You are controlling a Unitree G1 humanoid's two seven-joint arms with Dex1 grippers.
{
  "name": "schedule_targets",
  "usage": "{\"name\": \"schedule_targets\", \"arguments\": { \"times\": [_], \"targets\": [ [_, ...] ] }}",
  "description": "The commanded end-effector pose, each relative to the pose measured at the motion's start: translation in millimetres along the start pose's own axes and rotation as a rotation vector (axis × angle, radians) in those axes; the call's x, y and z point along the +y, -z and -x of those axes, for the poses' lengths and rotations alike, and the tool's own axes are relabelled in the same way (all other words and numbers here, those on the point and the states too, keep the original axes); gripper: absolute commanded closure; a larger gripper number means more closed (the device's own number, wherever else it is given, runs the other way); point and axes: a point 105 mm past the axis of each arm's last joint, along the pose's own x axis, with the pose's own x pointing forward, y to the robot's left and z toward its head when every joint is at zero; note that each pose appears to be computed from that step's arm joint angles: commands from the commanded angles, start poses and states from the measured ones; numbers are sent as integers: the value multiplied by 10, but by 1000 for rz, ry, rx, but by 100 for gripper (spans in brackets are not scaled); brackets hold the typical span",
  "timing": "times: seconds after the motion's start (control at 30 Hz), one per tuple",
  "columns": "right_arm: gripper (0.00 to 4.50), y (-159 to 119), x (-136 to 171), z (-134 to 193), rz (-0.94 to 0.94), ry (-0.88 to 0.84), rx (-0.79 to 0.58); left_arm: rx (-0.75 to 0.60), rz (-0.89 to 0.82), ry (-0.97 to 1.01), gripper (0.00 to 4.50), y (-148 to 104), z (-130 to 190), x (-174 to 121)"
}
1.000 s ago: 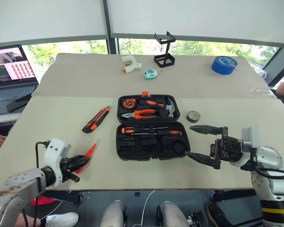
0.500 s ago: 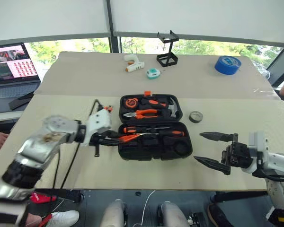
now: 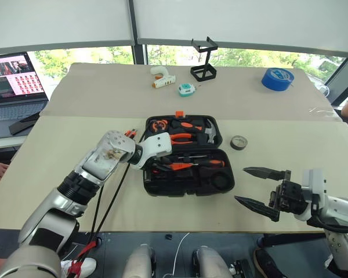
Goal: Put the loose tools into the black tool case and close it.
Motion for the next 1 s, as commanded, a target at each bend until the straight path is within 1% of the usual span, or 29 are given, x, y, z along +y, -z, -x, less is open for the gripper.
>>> {"name": "schedule_targets", "arguments": {
  "times": [0.03,0.13,0.23,0.4,1.0],
  "targets": [
    [0,-125,-13,10,35,7,-26,65,-16,42,406,56,-3,-77],
    [0,-129,-23,7,35,7,-24,113,-1,42,406,131,43,-96],
    [0,-139,-36,-10,37,5,-24,144,6,38,406,155,79,-105],
    [0,-148,-45,-30,39,-3,-24,147,26,-15,406,155,67,-25],
    [0,-166,-18,-73,26,-10,-26,215,7,0,406,205,-97,42]
  ]
}}
